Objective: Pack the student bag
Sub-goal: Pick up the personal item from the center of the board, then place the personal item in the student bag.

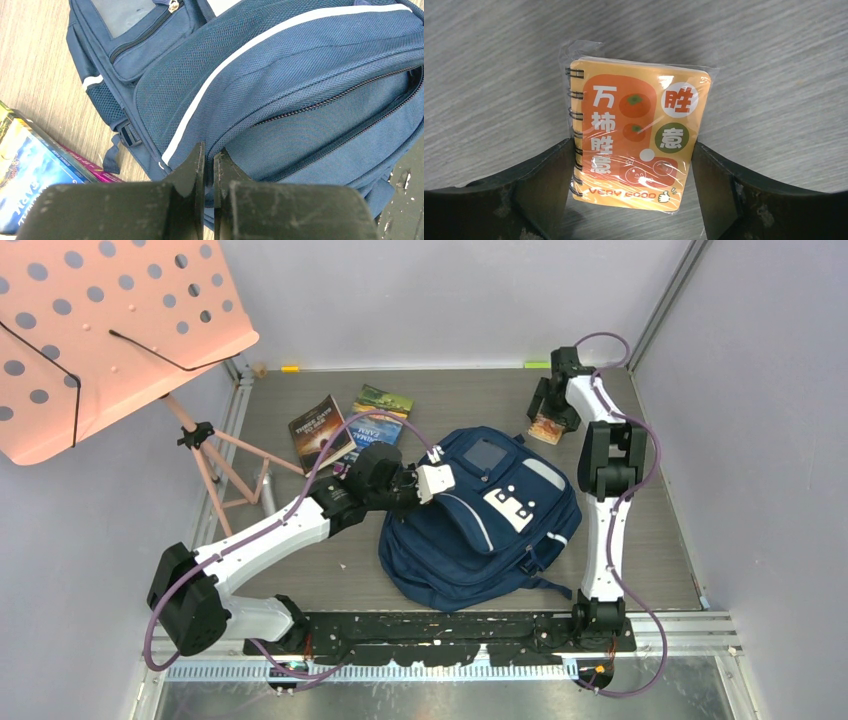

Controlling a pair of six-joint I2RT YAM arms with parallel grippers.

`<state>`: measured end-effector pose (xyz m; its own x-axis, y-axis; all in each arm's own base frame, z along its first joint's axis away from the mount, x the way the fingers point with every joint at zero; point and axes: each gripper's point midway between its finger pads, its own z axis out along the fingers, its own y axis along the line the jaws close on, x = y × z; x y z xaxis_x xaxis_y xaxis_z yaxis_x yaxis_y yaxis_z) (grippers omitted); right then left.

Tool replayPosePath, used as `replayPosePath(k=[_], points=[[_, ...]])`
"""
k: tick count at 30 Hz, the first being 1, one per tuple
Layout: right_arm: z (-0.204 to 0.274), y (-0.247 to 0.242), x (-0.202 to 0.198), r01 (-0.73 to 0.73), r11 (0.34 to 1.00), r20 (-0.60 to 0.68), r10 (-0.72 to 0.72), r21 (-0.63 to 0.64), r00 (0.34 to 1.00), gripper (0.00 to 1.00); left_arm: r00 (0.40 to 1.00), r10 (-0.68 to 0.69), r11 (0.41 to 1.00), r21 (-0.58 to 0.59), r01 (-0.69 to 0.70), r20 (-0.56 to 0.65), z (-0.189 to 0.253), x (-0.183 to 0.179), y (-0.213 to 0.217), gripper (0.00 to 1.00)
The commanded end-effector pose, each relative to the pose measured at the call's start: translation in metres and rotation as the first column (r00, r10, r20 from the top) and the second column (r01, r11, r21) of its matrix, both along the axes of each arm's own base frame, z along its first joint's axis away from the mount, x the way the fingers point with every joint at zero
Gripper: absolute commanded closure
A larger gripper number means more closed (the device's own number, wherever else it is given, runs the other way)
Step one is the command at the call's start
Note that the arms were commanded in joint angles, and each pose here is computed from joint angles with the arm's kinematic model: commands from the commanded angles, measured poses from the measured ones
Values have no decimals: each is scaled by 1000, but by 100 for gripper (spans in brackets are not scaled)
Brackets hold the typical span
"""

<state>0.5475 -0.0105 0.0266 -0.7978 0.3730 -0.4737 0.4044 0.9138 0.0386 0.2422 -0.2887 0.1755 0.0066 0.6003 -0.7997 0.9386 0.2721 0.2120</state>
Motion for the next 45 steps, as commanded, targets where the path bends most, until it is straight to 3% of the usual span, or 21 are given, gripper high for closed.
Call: replayPosePath(k=[1, 6, 11, 16, 23, 27, 33, 36, 45], points=[[33, -7, -20, -12, 999, -6, 12, -31, 1000, 40, 999, -1, 996, -90, 5, 52, 38, 3, -10, 100], [83, -13, -21, -9, 998, 113, 17, -69, 993, 42, 998, 63, 989, -134, -63, -2, 43, 15, -9, 100], [135, -12, -37, -8, 998, 249, 25, -69, 968, 44, 995, 25, 987, -154, -39, -92, 47, 13, -12, 100], [177, 17, -60, -84, 995, 328, 94, -44, 940, 46, 992, 69, 988, -131, -83, -108, 41, 21, -11, 100], [235, 108, -136, -313, 949, 446, 293, -30, 846, 46, 973, 56, 980, -174, -96, -226, 52, 25, -27, 100], [258, 158, -194, -474, 880, 502, 411, -2, 761, 46, 960, 53, 982, -162, -101, -274, 50, 27, -29, 100], [276, 204, -285, -658, 749, 576, 508, 70, 640, 48, 964, 80, 980, -155, -122, -252, 50, 33, -19, 100], [267, 217, -315, -703, 702, 587, 525, 111, 616, 50, 964, 86, 977, -168, -131, -250, 51, 38, -13, 100], [235, 271, -388, -884, 455, 570, 700, 108, 430, 50, 948, 113, 969, -178, -171, -299, 47, 57, -2, 100]])
